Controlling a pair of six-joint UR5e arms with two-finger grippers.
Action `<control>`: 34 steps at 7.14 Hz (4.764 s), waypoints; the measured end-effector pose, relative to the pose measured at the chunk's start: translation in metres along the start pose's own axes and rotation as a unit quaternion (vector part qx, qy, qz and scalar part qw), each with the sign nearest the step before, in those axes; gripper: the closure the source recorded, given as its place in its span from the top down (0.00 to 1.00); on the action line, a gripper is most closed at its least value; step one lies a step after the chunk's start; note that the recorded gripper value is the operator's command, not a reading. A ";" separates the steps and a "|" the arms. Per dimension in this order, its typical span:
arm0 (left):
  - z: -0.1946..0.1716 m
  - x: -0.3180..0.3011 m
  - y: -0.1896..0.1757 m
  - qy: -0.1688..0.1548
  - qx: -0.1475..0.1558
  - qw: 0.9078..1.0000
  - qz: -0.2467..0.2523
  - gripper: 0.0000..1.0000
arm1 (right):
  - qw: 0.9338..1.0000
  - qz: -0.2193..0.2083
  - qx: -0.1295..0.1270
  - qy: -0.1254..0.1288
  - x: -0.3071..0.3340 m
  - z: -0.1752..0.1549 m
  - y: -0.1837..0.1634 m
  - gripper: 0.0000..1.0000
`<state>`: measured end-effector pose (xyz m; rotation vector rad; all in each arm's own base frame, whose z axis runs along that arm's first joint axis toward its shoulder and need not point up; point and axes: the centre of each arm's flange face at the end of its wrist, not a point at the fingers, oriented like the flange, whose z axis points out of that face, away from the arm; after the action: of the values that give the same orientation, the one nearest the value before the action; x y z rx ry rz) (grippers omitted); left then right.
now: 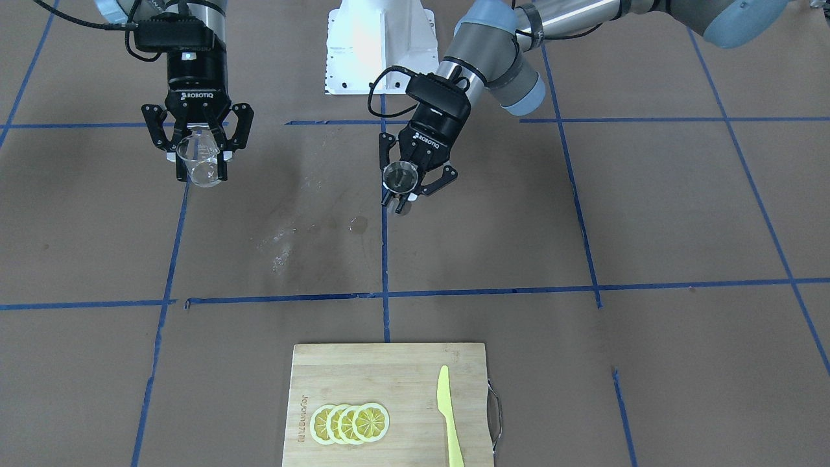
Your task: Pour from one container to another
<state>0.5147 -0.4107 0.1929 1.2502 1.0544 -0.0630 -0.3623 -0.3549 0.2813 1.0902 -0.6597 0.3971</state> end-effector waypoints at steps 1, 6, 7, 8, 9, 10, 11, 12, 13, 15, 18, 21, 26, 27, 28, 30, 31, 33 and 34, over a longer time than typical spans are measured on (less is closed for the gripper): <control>-0.007 -0.019 0.000 -0.024 0.012 1.000 -0.004 0.00 | 0.999 0.028 -0.016 0.013 0.021 0.006 0.010 0.00; -0.050 -0.133 0.035 -0.148 0.056 0.985 -0.068 0.00 | 0.995 0.055 -0.031 0.076 0.091 0.027 0.044 0.00; -0.061 -0.154 0.045 -0.175 0.072 0.979 -0.079 0.00 | 0.995 0.053 -0.031 0.078 0.105 0.027 0.051 0.00; -0.073 -0.175 0.058 -0.199 0.085 0.972 -0.095 0.00 | 0.995 0.060 -0.028 0.071 0.116 0.028 0.059 0.00; -0.086 -0.193 0.075 -0.219 0.092 0.966 -0.100 0.00 | 0.996 0.065 -0.026 0.063 0.124 0.030 0.066 0.00; -0.099 -0.204 0.093 -0.235 0.097 0.963 -0.095 0.00 | 0.996 0.066 -0.025 0.059 0.127 0.030 0.070 0.00; -0.110 -0.209 0.110 -0.243 0.099 0.960 -0.094 0.00 | 0.996 0.065 -0.025 0.056 0.127 0.030 0.073 0.00; -0.118 -0.209 0.126 -0.249 0.104 0.958 -0.096 0.00 | 0.996 0.064 -0.025 0.054 0.126 0.028 0.075 0.00; -0.126 -0.209 0.142 -0.256 0.111 0.956 -0.089 0.00 | 0.996 0.062 -0.026 0.052 0.125 0.027 0.077 0.00; -0.139 -0.223 0.175 -0.273 0.109 0.954 -0.057 0.00 | 0.997 0.061 -0.024 0.050 0.121 0.026 0.080 0.00; -0.147 -0.229 0.200 -0.275 0.092 0.956 -0.037 0.00 | 0.997 0.059 -0.022 0.047 0.118 0.023 0.082 0.00; -0.149 -0.228 0.213 -0.271 0.076 0.959 -0.031 0.00 | 0.997 0.057 -0.021 0.046 0.116 0.022 0.084 0.00; -0.149 -0.231 0.223 -0.269 0.066 0.960 -0.037 0.17 | 0.997 0.056 -0.018 0.045 0.114 0.020 0.086 0.00; -0.149 -0.232 0.225 -0.269 0.064 0.960 -0.036 0.21 | 0.997 0.055 -0.018 0.045 0.114 0.021 0.086 0.00; -0.148 -0.233 0.227 -0.269 0.060 0.961 -0.035 0.23 | 0.997 0.055 -0.019 0.045 0.114 0.021 0.087 0.00; -0.148 -0.233 0.230 -0.267 0.053 0.962 -0.036 0.25 | 0.997 0.054 -0.019 0.046 0.115 0.021 0.087 0.00; -0.147 -0.232 0.231 -0.266 0.050 0.962 -0.037 0.32 | 0.997 0.054 -0.018 0.046 0.115 0.021 0.087 0.00; -0.147 -0.231 0.232 -0.263 0.043 0.963 -0.038 0.55 | 0.997 0.054 -0.018 0.046 0.115 0.021 0.087 0.00; -0.147 -0.231 0.232 -0.262 0.041 0.963 -0.038 0.58 | 0.997 0.054 -0.018 0.046 0.115 0.021 0.087 0.00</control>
<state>0.4269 -0.3198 0.5289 1.1753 0.6410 -0.4763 -0.3349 -0.3400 0.4237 0.9984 -0.6426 0.5233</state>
